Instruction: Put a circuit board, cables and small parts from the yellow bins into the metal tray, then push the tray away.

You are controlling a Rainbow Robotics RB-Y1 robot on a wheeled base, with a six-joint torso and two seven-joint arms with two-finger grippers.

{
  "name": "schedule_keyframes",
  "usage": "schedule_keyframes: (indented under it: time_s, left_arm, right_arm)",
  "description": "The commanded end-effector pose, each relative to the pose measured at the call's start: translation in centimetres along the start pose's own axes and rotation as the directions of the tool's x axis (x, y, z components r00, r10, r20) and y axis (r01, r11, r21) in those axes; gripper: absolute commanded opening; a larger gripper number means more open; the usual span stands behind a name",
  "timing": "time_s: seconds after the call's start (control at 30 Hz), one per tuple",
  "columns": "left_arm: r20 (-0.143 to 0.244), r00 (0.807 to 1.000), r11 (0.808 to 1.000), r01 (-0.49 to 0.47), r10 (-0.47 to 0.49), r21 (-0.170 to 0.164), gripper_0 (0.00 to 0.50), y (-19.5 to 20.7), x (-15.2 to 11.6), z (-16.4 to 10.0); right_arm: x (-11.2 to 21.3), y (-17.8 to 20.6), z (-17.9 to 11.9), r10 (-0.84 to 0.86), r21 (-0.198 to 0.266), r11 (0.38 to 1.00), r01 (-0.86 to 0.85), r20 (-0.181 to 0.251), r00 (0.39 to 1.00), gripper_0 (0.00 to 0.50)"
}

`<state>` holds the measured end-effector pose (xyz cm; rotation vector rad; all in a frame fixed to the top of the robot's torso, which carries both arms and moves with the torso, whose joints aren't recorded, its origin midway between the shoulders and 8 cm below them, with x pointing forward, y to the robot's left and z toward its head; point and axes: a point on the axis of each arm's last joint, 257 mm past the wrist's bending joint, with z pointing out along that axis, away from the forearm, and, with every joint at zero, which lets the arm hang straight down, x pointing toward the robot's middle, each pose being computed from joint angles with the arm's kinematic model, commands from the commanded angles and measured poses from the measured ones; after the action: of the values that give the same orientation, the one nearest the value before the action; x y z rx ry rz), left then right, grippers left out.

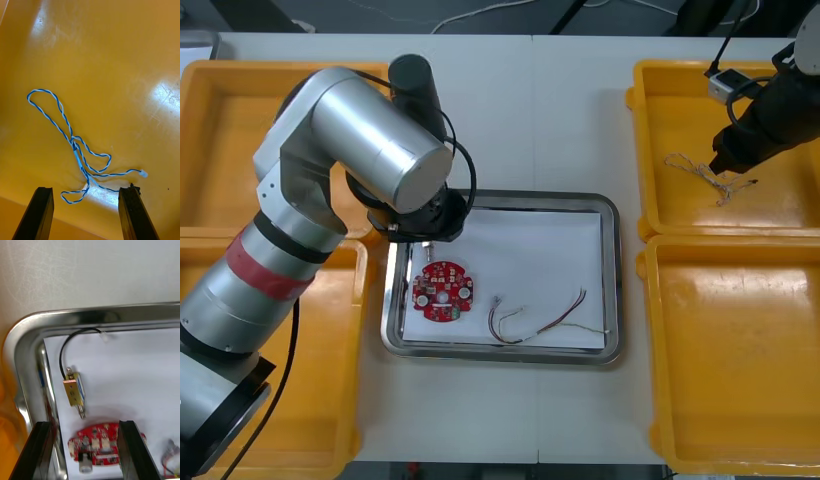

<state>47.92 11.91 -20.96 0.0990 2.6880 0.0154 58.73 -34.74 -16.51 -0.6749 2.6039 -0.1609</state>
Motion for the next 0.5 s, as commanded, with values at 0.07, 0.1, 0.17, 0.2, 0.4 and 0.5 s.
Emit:
schedule_keyframes:
  time_s: [0.07, 0.1, 0.17, 0.2, 0.4, 0.5]
  left_arm:
    - [0.097, 0.991, 0.994, -0.094, 0.087, 0.063, 0.5, 0.9, -3.2, -6.6]
    - [0.108, 0.991, 0.994, -0.092, 0.084, 0.066, 0.5, 1.1, -3.4, -7.0]
    - [0.145, 0.987, 0.993, -0.084, 0.071, 0.085, 0.5, 1.8, -4.4, -8.6]
    - [0.151, 0.986, 0.993, -0.082, 0.067, 0.09, 0.5, 2.0, -4.7, -8.9]
    - [0.199, 0.98, 0.997, -0.016, 0.001, 0.075, 0.5, 5.9, -6.8, -11.2]
    - [0.193, 0.981, 0.999, 0.024, -0.032, 0.045, 0.5, 8.2, -7.3, -11.1]
  right_arm:
    - [-3.2, 1.1, -0.7, -0.11, 0.04, 0.993, 0.109, 0.028, 0.994, 0.5]
    - [-3.2, 1.2, -0.6, -0.117, 0.039, 0.993, 0.115, 0.026, 0.993, 0.5]
    - [-3.2, 1.4, -0.4, -0.133, 0.038, 0.991, 0.132, 0.021, 0.991, 0.5]
    - [-3.1, 1.5, -0.3, -0.134, 0.035, 0.99, 0.133, 0.018, 0.991, 0.5]
    - [-1.8, 1.3, 1.1, -0.131, 0.01, 0.991, 0.131, -0.003, 0.991, 0.5]
    - [-1.5, 1.3, 1.6, -0.129, 0.001, 0.992, 0.129, -0.008, 0.992, 0.5]
